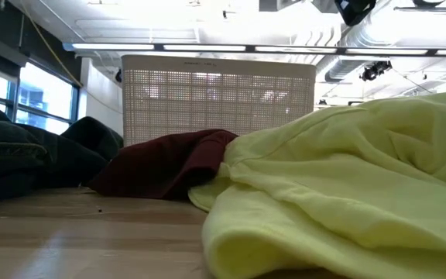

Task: Sort clothes
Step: Put the dark red underwear into the white laundry bin

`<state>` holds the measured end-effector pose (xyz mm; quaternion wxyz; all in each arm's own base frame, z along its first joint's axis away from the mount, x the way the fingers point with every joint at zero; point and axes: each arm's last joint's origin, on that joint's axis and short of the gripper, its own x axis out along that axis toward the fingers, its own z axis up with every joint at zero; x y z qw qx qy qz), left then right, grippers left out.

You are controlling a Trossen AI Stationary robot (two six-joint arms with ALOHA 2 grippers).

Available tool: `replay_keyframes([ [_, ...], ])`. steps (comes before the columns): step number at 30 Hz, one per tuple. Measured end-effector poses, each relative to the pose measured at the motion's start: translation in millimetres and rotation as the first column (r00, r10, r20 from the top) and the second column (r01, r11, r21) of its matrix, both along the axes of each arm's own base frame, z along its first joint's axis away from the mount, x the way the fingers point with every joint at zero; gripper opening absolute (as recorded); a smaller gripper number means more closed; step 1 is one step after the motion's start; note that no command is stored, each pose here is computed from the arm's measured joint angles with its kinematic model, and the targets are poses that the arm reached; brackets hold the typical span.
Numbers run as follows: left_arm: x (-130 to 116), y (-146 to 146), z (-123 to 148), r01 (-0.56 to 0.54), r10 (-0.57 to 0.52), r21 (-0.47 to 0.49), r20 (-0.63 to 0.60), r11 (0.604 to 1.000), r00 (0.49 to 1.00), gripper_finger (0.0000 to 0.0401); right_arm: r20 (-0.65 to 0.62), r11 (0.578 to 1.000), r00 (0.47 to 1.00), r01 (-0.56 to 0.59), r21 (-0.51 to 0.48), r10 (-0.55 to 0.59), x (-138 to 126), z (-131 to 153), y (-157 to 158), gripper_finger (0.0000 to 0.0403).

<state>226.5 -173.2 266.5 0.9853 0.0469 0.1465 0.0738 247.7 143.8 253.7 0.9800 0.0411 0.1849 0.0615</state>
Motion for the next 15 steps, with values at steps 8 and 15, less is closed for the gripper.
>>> replay_keyframes([
  [8, 35, 20, -22, -0.116, 0.072, -0.238, -0.185, 0.964, 0.98, 0.0122, -0.003, 1.0, 1.0, -0.003, 0.019, 0.003, -1, 0, 2, 0.0204],
  [15, 61, 46, -63, -0.204, 0.032, -0.362, -0.427, 0.91, 0.904, 0.0205, -0.002, 1.0, 1.0, -0.003, 0.02, 0.003, -1, 0, 2, 0.0204],
])
